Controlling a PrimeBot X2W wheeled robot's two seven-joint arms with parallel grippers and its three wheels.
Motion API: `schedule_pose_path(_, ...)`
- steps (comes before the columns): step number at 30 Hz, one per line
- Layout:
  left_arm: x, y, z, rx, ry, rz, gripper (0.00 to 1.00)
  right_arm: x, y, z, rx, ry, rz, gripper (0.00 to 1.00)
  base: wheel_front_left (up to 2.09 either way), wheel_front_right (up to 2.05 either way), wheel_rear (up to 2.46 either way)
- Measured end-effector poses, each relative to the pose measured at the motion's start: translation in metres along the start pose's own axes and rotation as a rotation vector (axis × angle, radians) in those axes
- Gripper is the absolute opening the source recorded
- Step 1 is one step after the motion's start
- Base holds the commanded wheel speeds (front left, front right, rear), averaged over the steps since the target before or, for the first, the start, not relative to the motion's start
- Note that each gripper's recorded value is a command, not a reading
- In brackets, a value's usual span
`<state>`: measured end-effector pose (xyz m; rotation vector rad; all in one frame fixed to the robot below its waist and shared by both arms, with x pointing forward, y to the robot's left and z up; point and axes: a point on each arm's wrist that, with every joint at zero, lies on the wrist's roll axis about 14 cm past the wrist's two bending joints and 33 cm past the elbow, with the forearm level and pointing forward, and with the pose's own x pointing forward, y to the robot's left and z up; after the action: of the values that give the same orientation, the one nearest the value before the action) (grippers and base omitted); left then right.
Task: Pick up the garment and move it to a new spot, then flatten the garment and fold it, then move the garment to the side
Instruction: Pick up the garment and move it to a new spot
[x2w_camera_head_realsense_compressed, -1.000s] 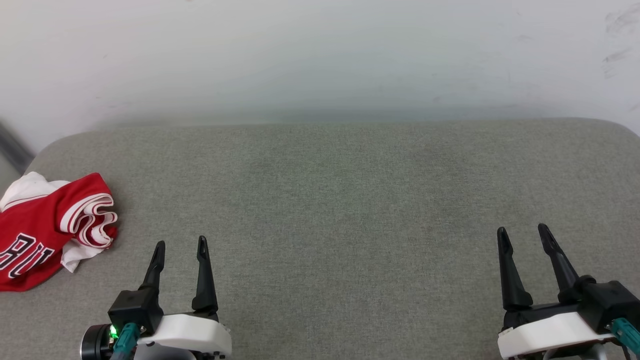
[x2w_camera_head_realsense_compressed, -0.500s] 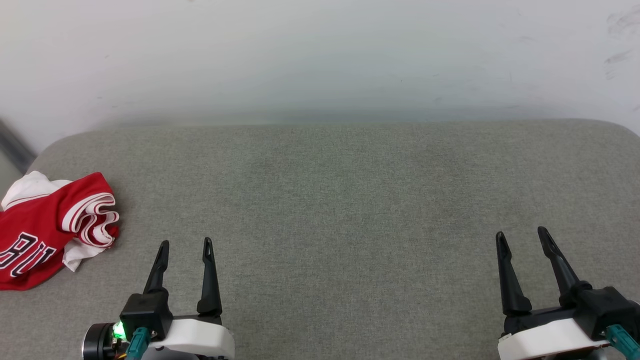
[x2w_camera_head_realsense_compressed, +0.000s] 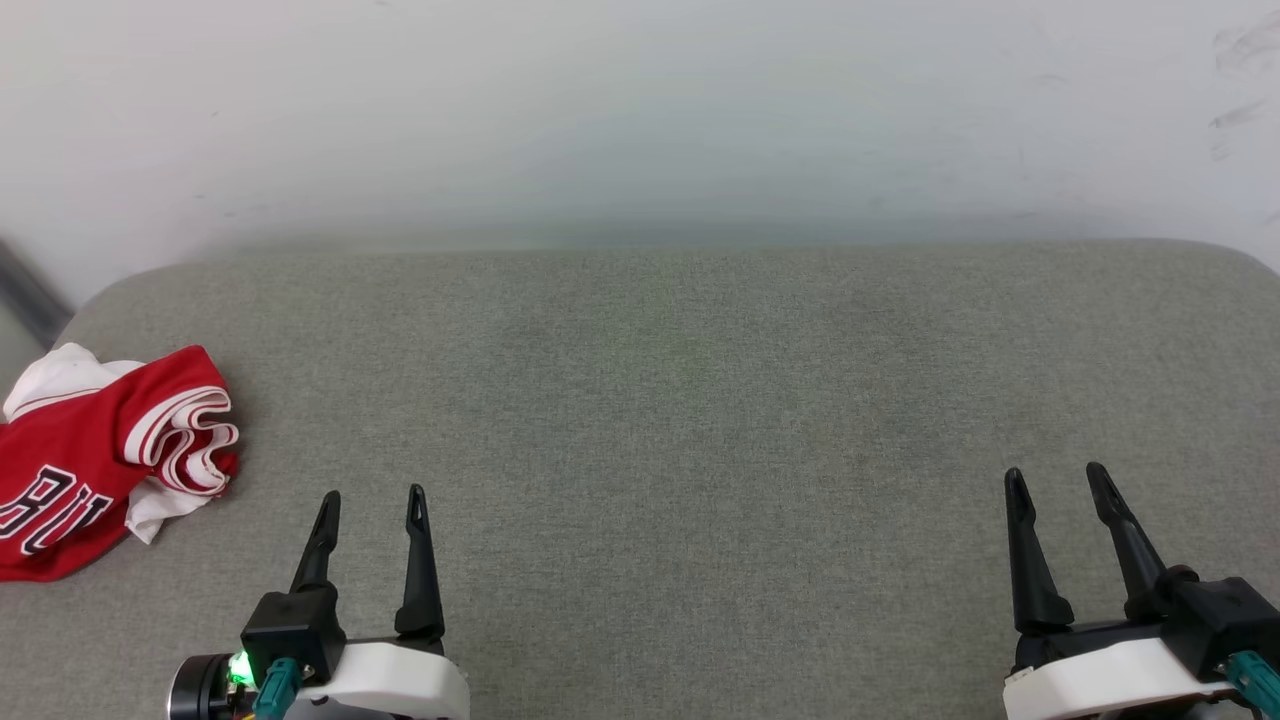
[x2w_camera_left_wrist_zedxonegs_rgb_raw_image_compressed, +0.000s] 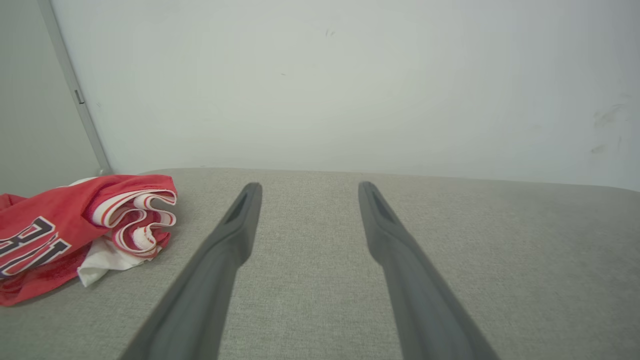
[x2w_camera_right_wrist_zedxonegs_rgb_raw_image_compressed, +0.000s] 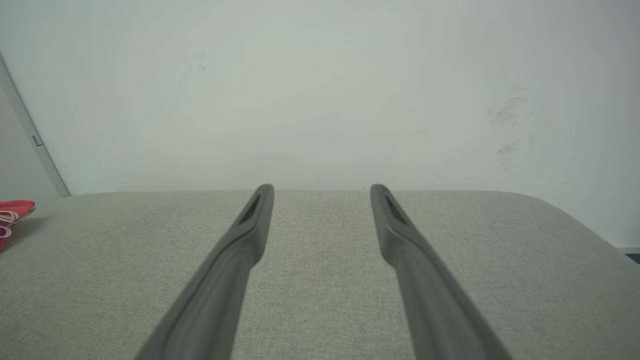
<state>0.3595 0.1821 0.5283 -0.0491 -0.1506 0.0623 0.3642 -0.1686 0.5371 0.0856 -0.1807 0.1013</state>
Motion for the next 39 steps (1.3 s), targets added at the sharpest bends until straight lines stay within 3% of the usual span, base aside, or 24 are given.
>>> schedule_pose_path(16,-0.008,0.018,0.0,0.01,0.005,0.055,1.0,0.009,0.017,0.0,0.003,-0.006,0.056,1.0,0.0,0.0,0.0)
schedule_pose_path(39,-0.08,0.127,0.016,0.043,-0.01,0.426,1.0,0.043,0.133,-0.018,0.039,0.018,0.402,1.0,0.0,0.0,0.0)
